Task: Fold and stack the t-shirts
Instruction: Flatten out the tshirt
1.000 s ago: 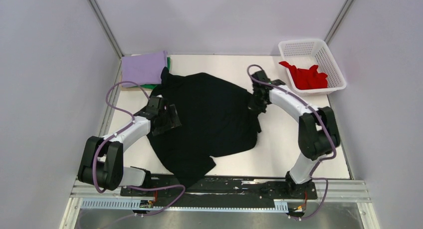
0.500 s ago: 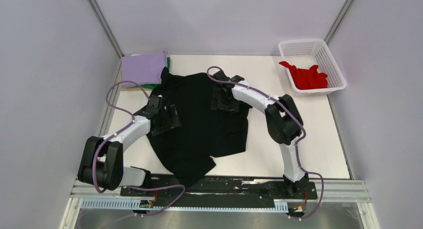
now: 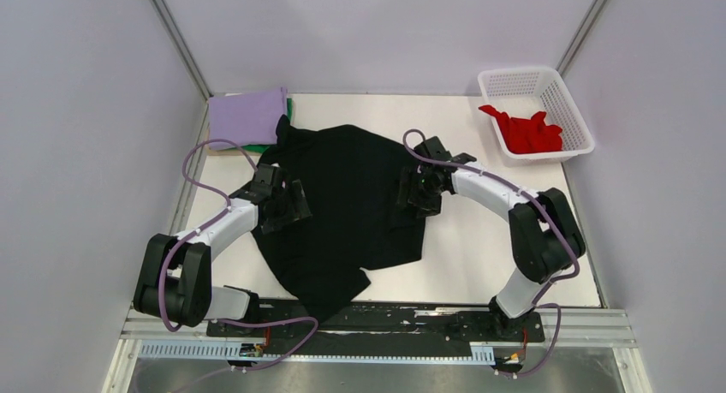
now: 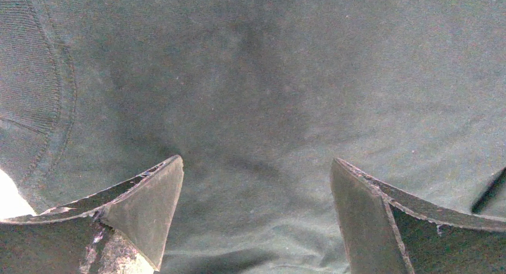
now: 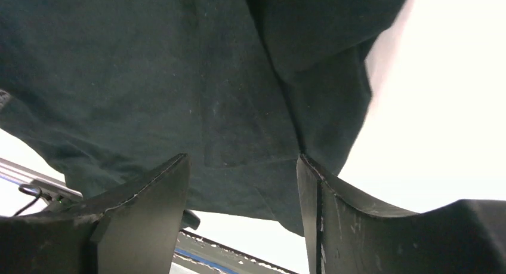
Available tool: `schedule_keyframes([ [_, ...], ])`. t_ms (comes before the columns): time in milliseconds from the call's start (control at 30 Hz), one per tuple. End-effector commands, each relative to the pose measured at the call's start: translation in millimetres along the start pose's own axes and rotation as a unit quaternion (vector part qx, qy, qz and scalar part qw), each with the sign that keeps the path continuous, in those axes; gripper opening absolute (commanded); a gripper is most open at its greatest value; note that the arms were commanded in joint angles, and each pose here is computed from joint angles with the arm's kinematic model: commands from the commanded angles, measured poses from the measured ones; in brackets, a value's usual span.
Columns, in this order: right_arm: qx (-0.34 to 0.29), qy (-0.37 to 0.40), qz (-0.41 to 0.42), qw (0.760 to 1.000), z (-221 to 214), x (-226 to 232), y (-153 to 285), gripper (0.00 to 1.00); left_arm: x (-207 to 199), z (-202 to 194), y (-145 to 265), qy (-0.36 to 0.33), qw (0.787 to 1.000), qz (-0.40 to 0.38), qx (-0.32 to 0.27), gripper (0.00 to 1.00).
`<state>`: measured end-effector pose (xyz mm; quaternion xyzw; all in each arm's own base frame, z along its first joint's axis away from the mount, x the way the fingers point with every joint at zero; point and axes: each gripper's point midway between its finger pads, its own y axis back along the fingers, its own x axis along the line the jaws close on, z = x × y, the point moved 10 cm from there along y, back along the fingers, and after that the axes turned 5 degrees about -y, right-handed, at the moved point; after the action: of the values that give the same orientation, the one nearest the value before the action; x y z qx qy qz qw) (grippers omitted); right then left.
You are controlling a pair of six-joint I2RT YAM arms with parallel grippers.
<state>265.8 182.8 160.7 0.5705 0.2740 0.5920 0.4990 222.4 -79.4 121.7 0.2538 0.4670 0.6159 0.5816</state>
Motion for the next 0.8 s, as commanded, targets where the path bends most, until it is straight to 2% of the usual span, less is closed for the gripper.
schedule_keyframes([
  [0,-0.001,0.037,0.048,0.998,4,10,-11,0.65,-3,6,0,0.003,1.000,-0.007,-0.011,1.00],
  [133,-0.010,0.045,0.014,0.999,9,5,-28,0.63,-2,3,-3,0.006,1.000,-0.004,-0.006,1.00],
  [267,0.014,0.047,0.028,0.998,9,7,-37,0.54,0,1,-5,0.008,1.000,-0.001,-0.002,1.00],
  [400,0.010,0.057,0.036,0.998,5,12,-34,0.46,2,-2,-7,0.011,1.000,0.009,-0.001,1.00],
  [467,0.004,0.067,0.038,0.997,2,16,-30,0.33,2,-2,-8,0.013,1.000,0.011,0.002,1.00],
  [533,-0.005,0.066,0.033,0.997,2,19,-24,0.13,2,-2,-10,0.013,1.000,0.013,0.007,1.00],
  [600,-0.019,0.059,0.026,0.998,3,20,-18,0.03,2,-2,-12,0.015,1.000,0.016,0.010,1.00],
  [633,-0.031,0.055,0.017,0.998,4,19,-14,0.00,2,-2,-12,0.016,1.000,0.017,0.011,1.00],
  [767,-0.060,0.032,-0.049,0.996,6,12,3,0.00,1,0,-16,0.020,0.999,0.024,0.010,1.00],
])
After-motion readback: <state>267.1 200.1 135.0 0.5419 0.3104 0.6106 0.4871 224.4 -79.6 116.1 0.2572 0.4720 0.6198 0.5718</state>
